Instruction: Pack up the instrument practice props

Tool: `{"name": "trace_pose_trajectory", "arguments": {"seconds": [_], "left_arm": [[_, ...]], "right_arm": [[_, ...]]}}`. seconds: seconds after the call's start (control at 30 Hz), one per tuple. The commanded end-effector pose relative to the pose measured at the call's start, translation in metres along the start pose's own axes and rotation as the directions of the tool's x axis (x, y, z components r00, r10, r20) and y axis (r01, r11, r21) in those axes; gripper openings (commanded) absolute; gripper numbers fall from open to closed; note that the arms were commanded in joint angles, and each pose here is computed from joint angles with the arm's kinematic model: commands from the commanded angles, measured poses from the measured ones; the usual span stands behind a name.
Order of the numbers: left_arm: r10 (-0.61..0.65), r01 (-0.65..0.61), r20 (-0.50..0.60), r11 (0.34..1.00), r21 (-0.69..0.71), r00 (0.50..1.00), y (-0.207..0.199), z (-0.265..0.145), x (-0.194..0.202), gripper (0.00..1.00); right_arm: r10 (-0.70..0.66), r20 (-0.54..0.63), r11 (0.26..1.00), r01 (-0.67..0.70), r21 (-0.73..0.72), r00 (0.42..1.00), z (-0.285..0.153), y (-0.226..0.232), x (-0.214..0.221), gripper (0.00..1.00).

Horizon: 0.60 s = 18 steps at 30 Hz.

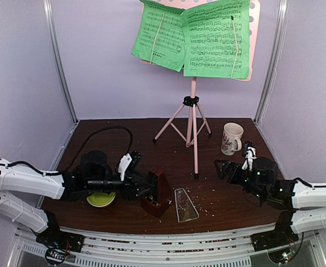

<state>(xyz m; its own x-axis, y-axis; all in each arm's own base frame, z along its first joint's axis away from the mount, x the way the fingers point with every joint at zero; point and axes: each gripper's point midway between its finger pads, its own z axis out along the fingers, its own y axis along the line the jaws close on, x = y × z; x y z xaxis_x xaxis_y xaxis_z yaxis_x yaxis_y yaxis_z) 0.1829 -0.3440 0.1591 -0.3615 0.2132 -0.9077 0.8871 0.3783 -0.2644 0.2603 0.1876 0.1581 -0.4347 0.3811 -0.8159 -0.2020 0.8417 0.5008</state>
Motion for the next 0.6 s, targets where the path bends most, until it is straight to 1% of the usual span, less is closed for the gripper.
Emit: {"name": "trace_pose_trajectory", "arguments": {"seconds": [0.0,0.27,0.57], "left_arm": [[0.027,-0.027,0.059,1.0,-0.005,0.998,-0.0021,0.0004,-0.0196,0.58],[0.026,-0.025,0.059,1.0,-0.011,0.998,-0.0017,0.0004,-0.0202,0.48],[0.024,-0.024,0.055,1.0,-0.007,0.998,-0.0027,0.0009,-0.0187,0.42]], "right_arm": [[0.012,0.001,1.0,-0.012,-0.005,1.0,0.001,-0.0013,0.0015,1.0],[0.013,-0.002,1.0,-0.013,-0.007,1.0,0.0021,-0.0006,0.0024,1.0],[0.01,-0.005,1.0,-0.01,-0.007,1.0,0.0027,-0.0005,0.0036,1.0]]}}
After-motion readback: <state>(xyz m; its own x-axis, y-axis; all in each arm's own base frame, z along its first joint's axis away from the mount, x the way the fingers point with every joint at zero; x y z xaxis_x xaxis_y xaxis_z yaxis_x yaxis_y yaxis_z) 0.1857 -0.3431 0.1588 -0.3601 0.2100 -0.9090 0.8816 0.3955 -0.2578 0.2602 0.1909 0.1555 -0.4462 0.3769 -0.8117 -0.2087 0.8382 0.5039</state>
